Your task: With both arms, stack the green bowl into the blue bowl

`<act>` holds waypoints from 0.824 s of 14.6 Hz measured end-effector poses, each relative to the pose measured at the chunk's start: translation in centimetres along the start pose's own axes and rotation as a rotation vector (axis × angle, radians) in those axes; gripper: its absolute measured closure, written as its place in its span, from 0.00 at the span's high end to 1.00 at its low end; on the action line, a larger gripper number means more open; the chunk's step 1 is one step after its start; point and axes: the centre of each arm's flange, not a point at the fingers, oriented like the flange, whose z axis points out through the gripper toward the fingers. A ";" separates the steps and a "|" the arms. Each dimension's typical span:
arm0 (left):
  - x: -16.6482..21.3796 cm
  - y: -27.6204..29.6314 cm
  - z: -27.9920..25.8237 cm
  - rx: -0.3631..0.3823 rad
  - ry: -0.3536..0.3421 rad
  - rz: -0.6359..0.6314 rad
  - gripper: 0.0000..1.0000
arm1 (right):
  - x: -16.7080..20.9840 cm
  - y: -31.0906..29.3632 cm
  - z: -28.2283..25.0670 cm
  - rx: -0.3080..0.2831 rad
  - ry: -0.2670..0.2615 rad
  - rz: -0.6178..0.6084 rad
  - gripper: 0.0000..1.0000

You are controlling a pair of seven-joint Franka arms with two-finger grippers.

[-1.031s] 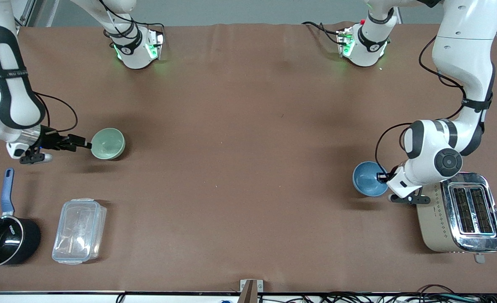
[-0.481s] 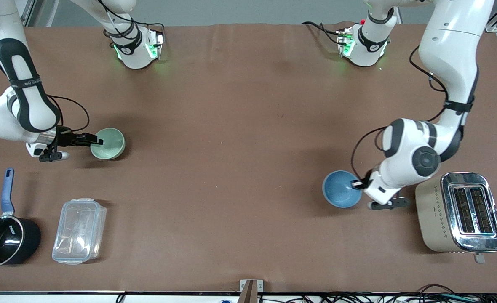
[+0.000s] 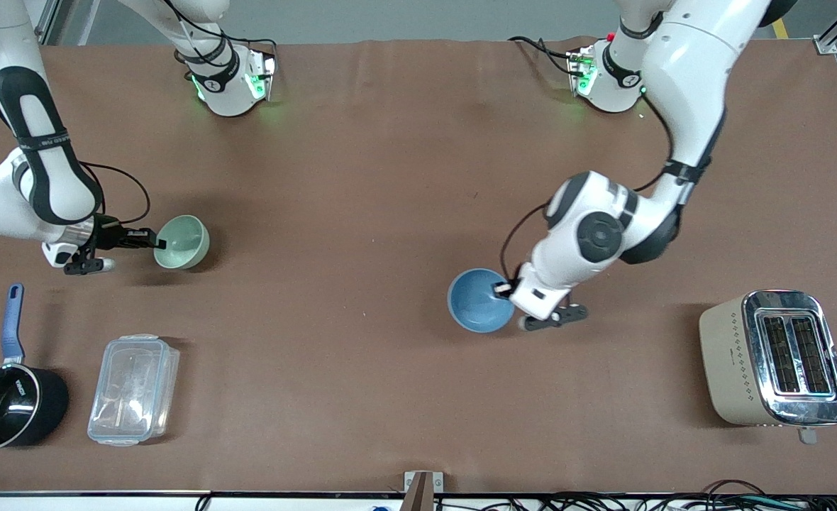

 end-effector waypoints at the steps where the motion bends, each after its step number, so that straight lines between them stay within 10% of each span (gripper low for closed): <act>1: -1.2 1.7 0.8 -0.003 -0.007 -0.011 0.04 | 0.5 -0.1 -0.6 -0.004 0.012 -0.005 0.04; 12: -8.4 9.5 9.2 -0.036 -0.043 -0.011 0.07 | 5.4 -22.4 -3.2 -0.037 0.033 0.174 0.04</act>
